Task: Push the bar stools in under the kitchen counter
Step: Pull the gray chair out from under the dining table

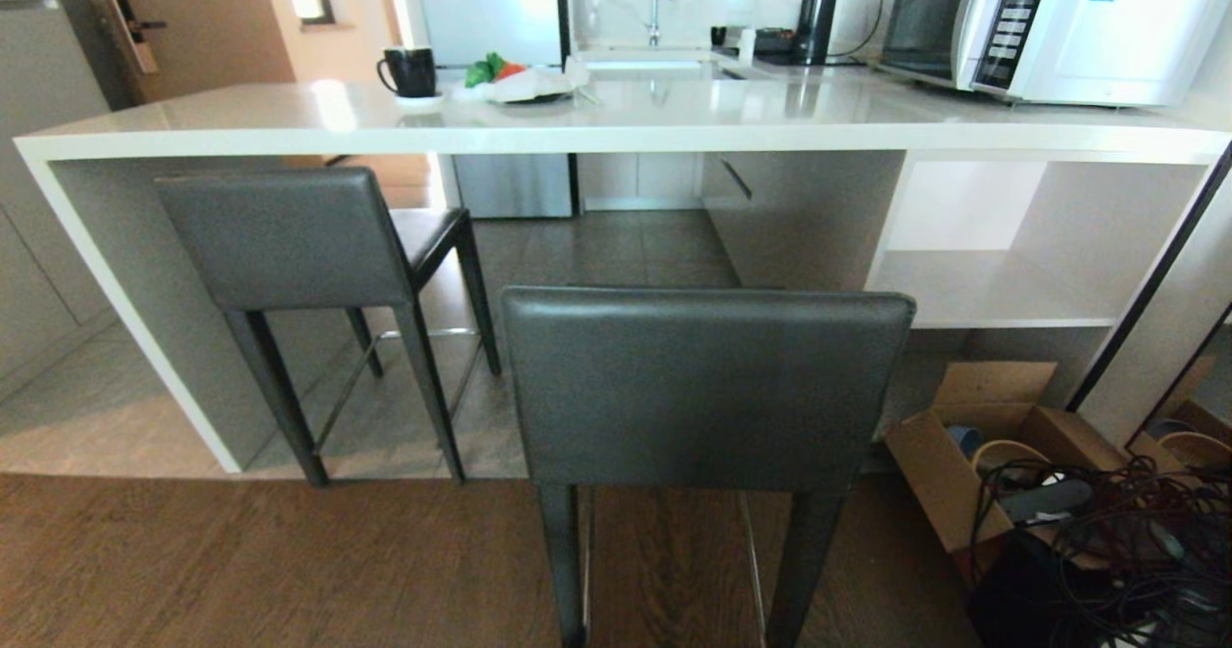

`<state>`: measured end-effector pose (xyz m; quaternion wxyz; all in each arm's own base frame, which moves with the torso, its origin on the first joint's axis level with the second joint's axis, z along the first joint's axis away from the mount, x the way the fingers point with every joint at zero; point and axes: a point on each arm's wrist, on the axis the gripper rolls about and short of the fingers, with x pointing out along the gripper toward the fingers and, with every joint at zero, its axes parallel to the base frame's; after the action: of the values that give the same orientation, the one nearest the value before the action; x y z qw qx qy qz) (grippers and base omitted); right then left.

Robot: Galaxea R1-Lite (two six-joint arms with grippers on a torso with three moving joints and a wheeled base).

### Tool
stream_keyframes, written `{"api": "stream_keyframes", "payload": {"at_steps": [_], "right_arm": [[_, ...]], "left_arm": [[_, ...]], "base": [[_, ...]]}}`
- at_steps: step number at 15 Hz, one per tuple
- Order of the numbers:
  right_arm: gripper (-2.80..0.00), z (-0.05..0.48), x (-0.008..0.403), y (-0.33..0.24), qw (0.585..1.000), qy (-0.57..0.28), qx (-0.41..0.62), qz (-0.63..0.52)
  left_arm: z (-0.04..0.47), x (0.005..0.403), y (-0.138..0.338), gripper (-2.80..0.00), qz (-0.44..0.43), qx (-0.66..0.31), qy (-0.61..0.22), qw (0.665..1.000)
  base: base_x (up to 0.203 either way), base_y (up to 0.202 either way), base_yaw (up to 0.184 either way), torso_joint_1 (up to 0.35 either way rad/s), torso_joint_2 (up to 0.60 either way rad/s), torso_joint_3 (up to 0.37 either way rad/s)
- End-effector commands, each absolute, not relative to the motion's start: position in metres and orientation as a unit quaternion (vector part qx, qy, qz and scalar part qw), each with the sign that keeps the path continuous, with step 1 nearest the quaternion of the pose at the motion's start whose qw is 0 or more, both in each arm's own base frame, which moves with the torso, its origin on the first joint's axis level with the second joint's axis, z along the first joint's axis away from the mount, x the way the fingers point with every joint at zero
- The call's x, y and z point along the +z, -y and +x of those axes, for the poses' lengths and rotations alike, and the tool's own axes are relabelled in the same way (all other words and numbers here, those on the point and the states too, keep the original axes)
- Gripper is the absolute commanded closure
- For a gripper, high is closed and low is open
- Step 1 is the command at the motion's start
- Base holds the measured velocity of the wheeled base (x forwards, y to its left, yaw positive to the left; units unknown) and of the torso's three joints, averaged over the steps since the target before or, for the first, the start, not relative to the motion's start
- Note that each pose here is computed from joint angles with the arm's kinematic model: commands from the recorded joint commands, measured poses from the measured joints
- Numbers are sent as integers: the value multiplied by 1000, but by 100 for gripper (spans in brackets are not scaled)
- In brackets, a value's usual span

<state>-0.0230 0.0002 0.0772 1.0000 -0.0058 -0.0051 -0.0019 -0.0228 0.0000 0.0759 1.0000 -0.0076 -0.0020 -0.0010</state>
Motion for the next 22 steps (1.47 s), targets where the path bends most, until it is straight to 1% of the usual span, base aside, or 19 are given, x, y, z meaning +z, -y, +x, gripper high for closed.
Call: {"api": "stream_keyframes", "payload": {"at_steps": [1,22], "right_arm": [[0,-23,77,0,1000,4,-2,-6],[0,-23,77,0,1000,4,-2,-4]], "left_arm": [[-23,76,0,0,-8,-1,1,1000],[-23,76,0,0,-8,-1,1,1000]], "base": [[0,200,-1,0,0,2],[0,197,-2,2,1,2]]}}
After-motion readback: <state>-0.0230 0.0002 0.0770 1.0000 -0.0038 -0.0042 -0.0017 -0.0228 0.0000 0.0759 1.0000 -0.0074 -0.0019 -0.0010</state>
